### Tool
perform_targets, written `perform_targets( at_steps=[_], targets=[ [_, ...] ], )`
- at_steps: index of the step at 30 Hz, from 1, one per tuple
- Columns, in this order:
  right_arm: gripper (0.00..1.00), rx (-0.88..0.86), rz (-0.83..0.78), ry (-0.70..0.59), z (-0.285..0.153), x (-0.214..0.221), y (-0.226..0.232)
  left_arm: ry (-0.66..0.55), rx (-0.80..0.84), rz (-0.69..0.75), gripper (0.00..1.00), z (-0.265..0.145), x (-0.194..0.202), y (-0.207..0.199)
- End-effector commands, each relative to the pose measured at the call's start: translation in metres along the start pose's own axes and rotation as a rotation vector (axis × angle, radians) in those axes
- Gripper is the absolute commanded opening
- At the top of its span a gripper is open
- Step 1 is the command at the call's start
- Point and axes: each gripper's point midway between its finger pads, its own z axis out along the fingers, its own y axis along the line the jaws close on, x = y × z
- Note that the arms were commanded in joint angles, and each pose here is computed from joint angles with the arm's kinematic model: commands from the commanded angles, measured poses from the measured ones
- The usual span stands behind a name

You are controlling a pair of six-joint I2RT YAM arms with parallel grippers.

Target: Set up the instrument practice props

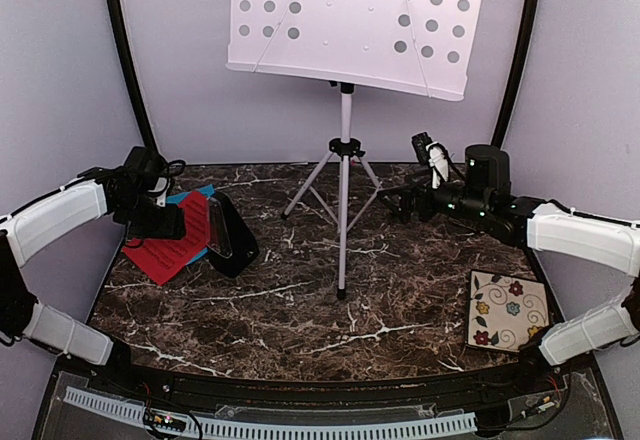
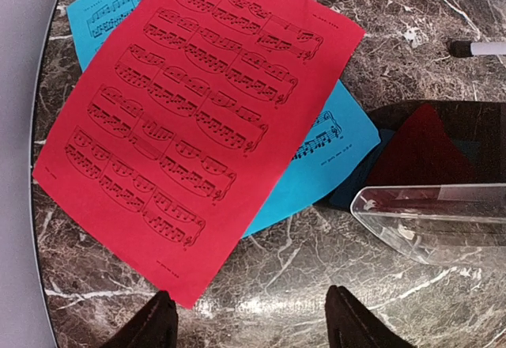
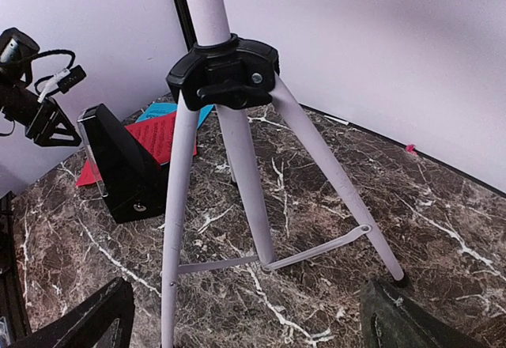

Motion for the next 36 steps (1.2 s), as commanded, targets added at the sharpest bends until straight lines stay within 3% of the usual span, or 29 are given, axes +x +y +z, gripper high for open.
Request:
perform_targets(
  at_steps=[1, 13, 21, 29, 36],
  targets=[
    [1.00, -0.046, -0.014, -0.057, -0.005, -0.014, 0.007, -0.011, 0.047, -0.043, 0.66, 0.018, -0.008, -0.008],
    [1.00, -0.034, -0.020, -0.074, -0.021, -0.015, 0.004, -0.004, 0.116, -0.087, 0.63, 0.067, -0.028, -0.018],
    [1.00, -0.026, -0.015, -0.073, -0.021, -0.013, 0.002, 0.061, 0.197, -0.078, 0.60, 0.088, -0.008, -0.033],
    [1.00, -0.050, -0.004, -0.068, -0.015, -0.012, 0.004, 0.081, 0.283, 0.006, 0.58, 0.095, -0.006, -0.074],
    [1.00, -0.046, -0.012, -0.066, -0.019, -0.012, 0.005, 0.044, 0.160, 0.064, 0.58, 0.083, -0.024, -0.055]
  ],
)
